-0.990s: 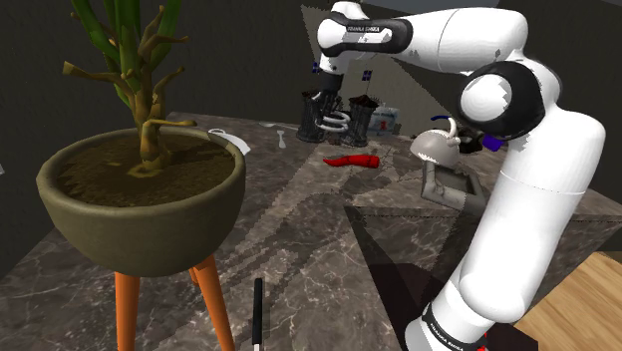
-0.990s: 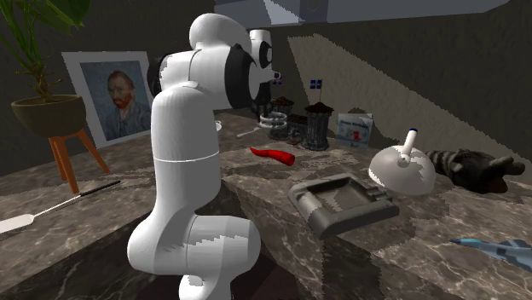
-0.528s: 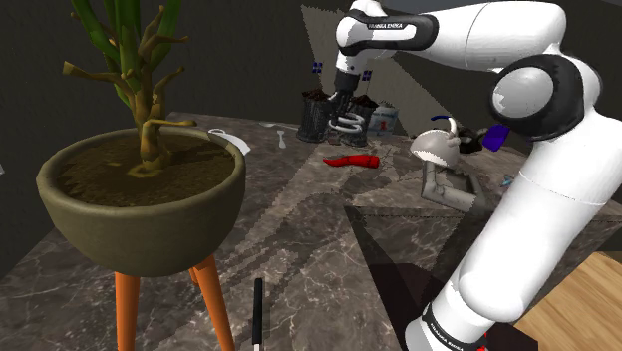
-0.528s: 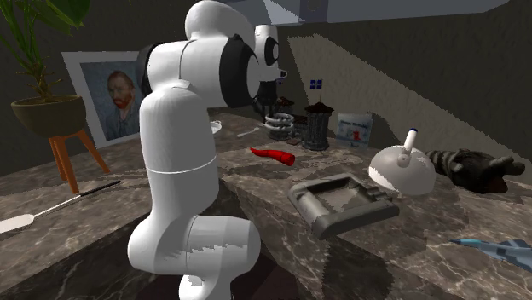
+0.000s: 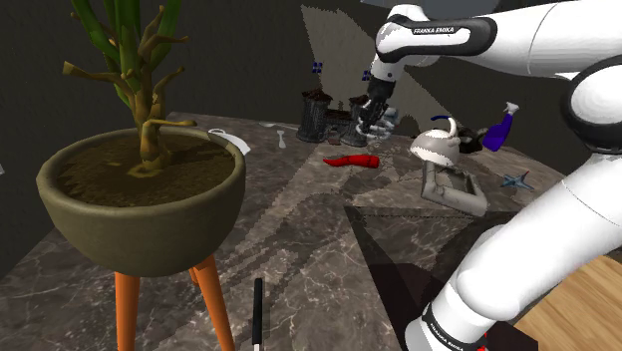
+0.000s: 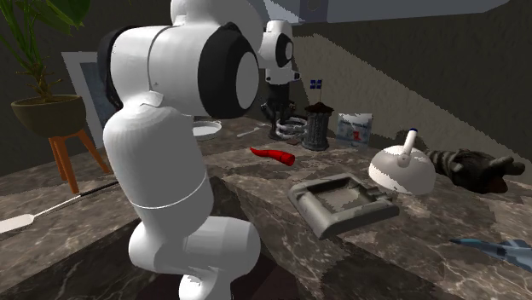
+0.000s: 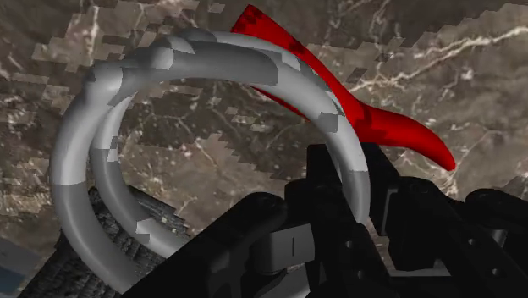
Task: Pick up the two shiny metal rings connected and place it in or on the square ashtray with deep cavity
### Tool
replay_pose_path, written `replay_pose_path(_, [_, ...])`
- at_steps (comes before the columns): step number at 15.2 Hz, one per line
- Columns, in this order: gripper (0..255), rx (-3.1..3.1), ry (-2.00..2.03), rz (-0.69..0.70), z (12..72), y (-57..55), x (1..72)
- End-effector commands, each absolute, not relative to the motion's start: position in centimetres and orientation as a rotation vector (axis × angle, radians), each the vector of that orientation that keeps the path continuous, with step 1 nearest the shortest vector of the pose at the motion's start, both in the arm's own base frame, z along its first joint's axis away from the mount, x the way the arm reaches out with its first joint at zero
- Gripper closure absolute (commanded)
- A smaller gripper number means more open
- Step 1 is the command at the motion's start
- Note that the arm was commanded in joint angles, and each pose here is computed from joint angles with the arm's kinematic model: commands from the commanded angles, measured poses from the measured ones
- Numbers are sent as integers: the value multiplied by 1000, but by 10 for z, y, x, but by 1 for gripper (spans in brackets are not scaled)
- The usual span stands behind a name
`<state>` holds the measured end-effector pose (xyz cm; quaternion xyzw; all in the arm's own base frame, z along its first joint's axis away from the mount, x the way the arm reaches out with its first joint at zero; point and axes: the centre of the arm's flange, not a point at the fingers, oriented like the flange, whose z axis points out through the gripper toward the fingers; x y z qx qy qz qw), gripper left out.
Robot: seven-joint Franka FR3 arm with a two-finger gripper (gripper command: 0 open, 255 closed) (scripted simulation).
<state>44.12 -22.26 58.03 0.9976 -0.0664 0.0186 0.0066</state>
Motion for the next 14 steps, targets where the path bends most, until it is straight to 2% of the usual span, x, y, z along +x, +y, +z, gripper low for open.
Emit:
replay_pose_path(1, [255,3121,-206,59,581,-230,417])
replay_pose_path(14, [255,3121,-206,59,582,-285,254])
